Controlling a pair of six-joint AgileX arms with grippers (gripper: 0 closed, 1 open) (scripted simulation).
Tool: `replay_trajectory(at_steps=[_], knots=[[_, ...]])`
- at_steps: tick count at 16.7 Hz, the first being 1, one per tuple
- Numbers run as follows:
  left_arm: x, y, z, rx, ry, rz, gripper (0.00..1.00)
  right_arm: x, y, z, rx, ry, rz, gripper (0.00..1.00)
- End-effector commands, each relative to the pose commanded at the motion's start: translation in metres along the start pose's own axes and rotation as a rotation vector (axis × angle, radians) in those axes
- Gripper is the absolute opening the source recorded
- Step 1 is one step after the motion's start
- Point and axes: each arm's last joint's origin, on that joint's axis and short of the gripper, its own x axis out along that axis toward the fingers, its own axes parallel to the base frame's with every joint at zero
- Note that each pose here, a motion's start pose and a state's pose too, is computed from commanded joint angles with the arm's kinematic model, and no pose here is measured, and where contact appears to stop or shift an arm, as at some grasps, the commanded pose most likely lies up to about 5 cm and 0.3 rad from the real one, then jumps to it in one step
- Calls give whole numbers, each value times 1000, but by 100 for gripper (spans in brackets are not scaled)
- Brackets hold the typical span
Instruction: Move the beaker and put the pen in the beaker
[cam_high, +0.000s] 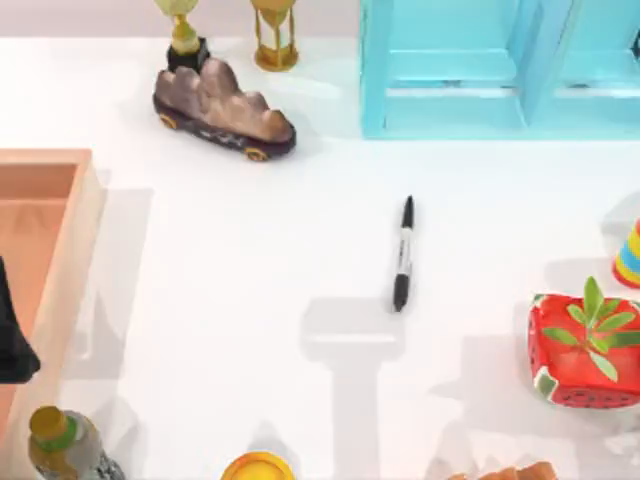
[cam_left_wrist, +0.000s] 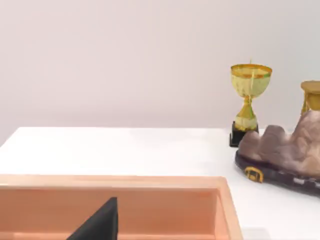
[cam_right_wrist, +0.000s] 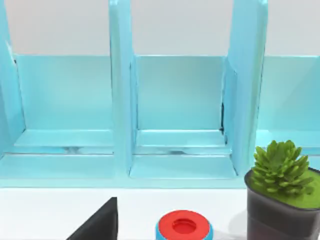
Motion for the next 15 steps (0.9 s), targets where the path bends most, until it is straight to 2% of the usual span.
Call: replay_trajectory(at_steps=[4,8,11,15], knots=[[0,1,6,7,30,8,100,0,0,0,0,0,0,100],[5,5,40,35,190,38,100,0,0,0,0,0,0,100],[22,9,74,57,413,53,100,0,0,0,0,0,0,100],[75,21,97,68,846,51,100,0,0,0,0,0,0,100]])
